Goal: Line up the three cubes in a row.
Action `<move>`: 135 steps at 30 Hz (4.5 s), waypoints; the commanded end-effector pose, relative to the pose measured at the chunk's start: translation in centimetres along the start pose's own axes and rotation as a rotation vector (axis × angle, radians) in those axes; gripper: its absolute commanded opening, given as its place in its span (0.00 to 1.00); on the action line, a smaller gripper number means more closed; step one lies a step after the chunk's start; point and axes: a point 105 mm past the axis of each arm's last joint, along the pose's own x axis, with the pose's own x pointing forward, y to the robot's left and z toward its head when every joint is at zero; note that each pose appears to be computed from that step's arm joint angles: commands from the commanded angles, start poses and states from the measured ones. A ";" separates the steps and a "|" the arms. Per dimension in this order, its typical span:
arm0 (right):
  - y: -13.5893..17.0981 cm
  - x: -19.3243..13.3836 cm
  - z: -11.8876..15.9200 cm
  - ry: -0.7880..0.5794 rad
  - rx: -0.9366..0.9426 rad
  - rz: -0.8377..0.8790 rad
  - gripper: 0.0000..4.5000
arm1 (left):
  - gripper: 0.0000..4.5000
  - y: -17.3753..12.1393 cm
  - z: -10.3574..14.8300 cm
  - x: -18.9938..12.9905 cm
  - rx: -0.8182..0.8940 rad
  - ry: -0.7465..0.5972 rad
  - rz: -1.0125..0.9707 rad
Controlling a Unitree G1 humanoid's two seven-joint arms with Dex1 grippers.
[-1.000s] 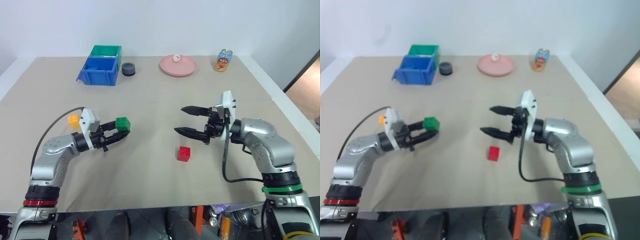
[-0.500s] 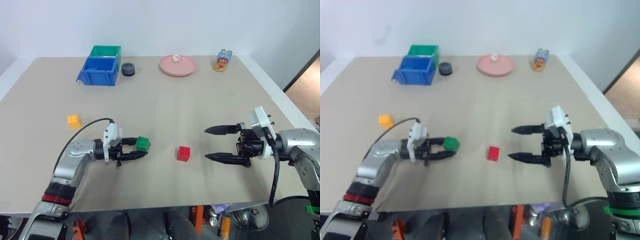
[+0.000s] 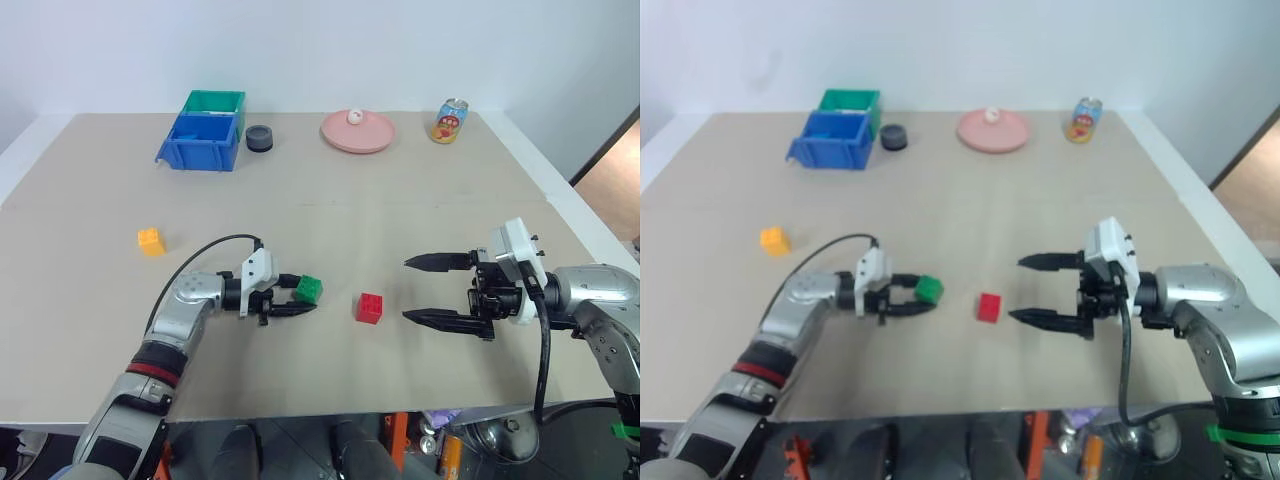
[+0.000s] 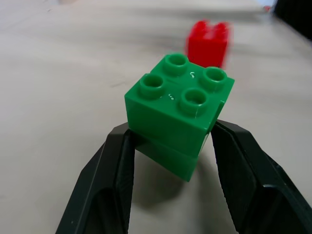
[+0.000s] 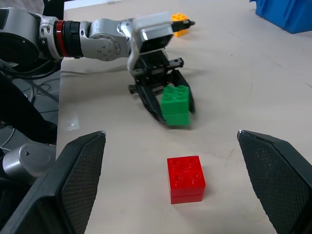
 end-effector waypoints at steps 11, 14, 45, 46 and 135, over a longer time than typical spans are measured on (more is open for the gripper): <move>0.0 0.2 1.0 -0.026 -0.046 -0.001 1.00 | 0.41 -1.7 0.4 0.6 -0.098 0.003 0.024; 0.0 0.3 1.0 -0.027 -0.046 0.003 1.00 | 0.41 -1.8 0.3 0.5 -0.123 0.004 0.042; -0.4 0.9 0.7 -0.038 -0.042 0.022 1.00 | 0.41 -2.1 -0.5 -0.9 -0.096 0.067 0.134; -0.4 0.9 0.7 -0.038 -0.042 0.021 1.00 | 0.41 -2.1 -0.5 -0.9 -0.095 0.066 0.138; 0.5 4.9 1.8 -0.143 -0.053 0.093 1.00 | 0.76 7.8 -5.8 -18.0 -0.517 0.140 1.594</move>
